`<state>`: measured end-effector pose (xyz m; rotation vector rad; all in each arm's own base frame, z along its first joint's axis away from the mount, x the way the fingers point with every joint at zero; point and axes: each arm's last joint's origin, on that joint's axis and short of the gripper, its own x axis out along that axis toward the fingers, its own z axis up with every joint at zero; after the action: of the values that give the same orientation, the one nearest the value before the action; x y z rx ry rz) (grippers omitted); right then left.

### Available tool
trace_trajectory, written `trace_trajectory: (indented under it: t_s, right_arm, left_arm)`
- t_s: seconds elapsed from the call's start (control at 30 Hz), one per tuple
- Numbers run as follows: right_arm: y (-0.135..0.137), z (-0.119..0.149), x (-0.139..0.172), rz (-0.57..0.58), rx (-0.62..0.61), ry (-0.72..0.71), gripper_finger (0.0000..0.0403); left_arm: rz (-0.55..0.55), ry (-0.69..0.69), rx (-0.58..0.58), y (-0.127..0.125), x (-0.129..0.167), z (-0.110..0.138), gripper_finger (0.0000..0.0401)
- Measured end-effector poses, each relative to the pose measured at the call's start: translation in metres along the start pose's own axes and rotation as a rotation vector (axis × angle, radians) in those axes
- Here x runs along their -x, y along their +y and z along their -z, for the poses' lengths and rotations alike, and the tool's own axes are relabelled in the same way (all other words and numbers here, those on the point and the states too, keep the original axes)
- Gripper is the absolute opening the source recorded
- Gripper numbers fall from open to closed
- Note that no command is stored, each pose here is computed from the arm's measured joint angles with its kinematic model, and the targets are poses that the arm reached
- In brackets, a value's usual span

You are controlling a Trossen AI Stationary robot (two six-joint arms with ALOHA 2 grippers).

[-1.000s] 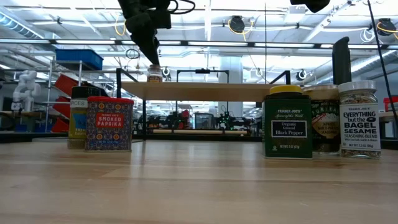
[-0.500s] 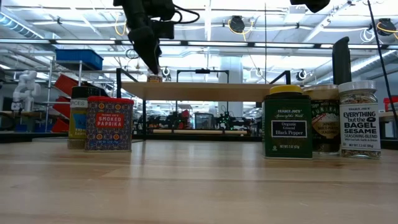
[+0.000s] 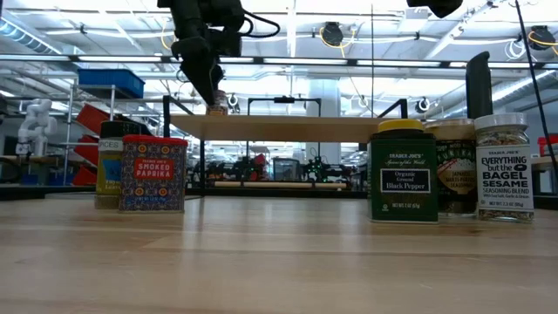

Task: Shelf spices
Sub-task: Put the brown seasoning bottle on the shelf

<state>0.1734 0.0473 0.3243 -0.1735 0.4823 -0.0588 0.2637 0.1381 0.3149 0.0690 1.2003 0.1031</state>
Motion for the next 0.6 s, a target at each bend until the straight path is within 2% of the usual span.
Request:
trace_trajectory:
  t_s: [0.6]
  right_arm:
    - [0.0000,0.0000,0.0000,0.000,0.000,0.000,0.0000]
  left_arm:
    - [0.009,-0.007,-0.017,-0.0035,-0.0001,-0.0019,0.0260]
